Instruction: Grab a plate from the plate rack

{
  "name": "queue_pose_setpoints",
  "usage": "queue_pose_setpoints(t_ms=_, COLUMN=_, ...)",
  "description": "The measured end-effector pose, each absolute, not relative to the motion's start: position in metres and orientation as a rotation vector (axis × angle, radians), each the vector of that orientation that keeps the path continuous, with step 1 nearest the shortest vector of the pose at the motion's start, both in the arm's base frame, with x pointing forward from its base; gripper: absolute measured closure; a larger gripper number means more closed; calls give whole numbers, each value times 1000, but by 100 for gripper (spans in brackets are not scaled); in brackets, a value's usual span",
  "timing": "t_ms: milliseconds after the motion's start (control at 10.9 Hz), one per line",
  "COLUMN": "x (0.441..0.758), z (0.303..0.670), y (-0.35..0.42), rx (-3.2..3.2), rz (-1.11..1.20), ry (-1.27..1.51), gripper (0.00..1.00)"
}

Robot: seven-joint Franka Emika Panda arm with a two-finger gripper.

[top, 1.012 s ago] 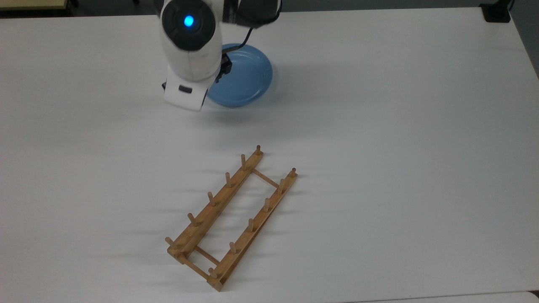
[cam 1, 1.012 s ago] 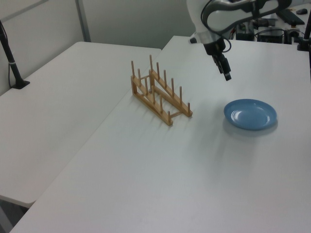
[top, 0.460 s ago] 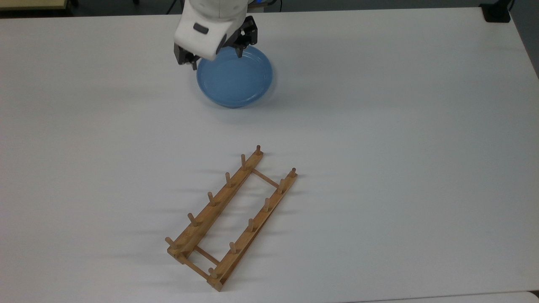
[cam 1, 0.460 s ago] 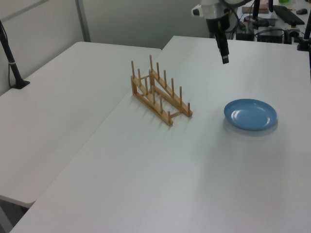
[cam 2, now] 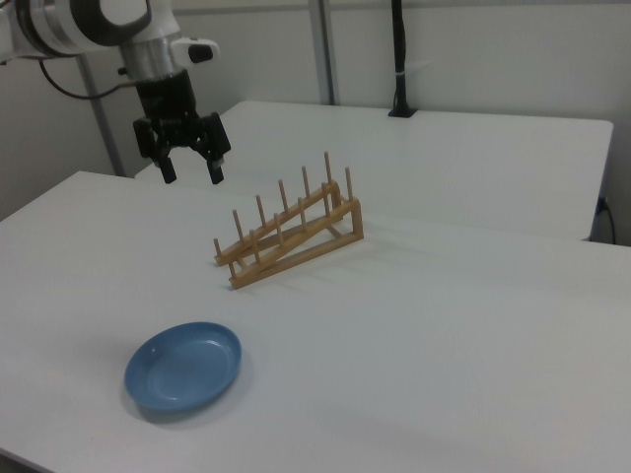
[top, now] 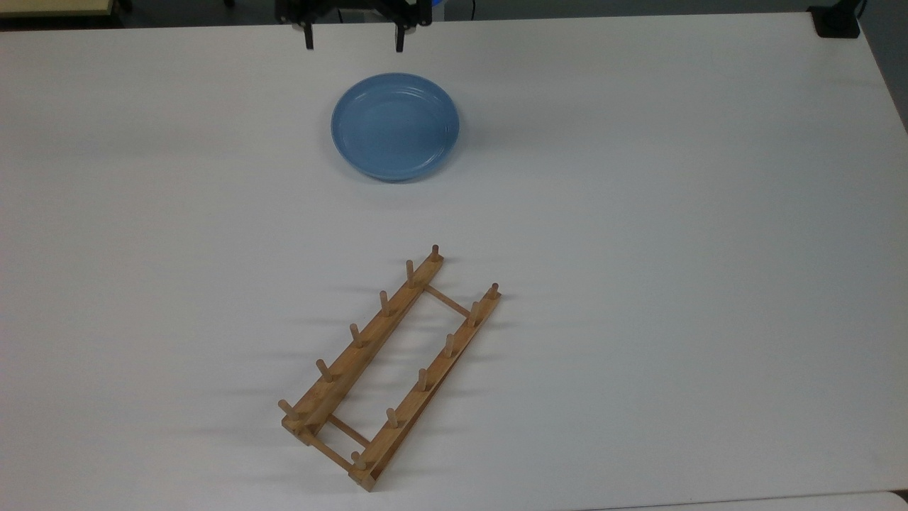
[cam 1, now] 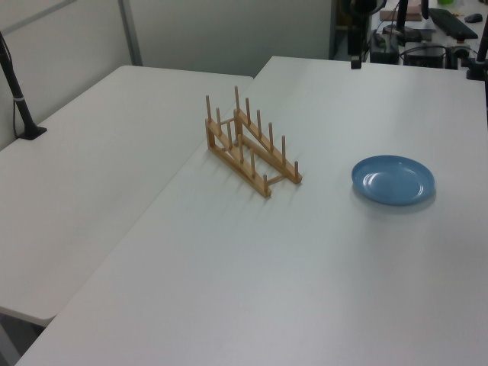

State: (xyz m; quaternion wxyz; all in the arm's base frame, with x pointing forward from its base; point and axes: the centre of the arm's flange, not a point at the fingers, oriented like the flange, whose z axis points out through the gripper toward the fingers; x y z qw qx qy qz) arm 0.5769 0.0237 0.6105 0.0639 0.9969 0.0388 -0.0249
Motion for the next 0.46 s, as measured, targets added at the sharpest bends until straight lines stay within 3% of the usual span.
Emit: queue_pose_setpoints(t_ms=460, x=577, z=617, y=5, rx=3051, rz=37, ry=4, gripper=0)
